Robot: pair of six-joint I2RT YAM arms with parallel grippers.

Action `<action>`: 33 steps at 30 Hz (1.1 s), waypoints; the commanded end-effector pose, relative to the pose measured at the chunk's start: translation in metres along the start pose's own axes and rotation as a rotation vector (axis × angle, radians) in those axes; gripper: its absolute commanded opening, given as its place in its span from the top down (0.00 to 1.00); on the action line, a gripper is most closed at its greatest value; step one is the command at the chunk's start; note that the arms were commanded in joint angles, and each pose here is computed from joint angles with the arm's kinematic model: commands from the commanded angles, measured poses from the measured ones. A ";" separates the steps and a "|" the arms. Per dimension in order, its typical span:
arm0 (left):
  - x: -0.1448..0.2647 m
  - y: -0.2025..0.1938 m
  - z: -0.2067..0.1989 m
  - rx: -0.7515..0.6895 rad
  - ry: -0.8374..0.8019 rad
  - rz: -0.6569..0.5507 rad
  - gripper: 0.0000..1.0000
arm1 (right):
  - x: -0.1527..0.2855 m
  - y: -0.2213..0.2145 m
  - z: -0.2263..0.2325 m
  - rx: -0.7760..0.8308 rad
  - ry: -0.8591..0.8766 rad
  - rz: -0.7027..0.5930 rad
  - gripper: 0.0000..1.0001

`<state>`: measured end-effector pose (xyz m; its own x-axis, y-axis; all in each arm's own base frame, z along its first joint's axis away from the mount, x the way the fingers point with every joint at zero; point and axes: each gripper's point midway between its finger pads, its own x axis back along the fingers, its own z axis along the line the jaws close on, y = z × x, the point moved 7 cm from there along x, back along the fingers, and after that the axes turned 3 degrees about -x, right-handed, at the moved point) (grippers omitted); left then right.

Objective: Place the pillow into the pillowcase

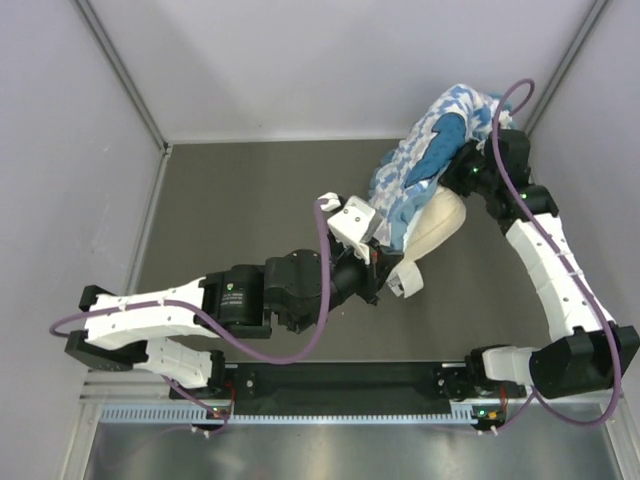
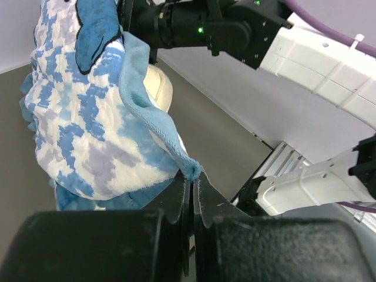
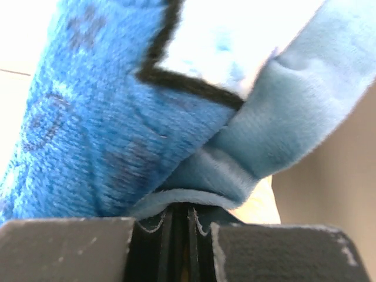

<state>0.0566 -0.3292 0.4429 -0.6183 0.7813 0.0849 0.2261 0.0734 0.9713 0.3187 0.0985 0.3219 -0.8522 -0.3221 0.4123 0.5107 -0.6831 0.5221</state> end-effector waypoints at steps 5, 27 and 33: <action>0.065 0.060 -0.038 0.250 -0.373 -0.144 1.00 | 0.036 0.099 0.010 0.131 -0.188 -0.486 1.00; 0.039 -0.051 0.066 0.343 0.207 0.028 1.00 | -0.063 -0.063 0.062 0.875 -0.408 -0.115 1.00; -0.004 -0.083 0.104 0.362 0.269 0.135 1.00 | -0.064 -0.088 0.089 0.788 -0.093 -0.039 1.00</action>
<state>0.1160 -0.2752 0.3397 -0.7794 0.5537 0.2932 0.4716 0.2103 0.8564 0.3289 0.2104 0.2897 -0.8292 -0.0390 0.5576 0.5515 0.1058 0.8275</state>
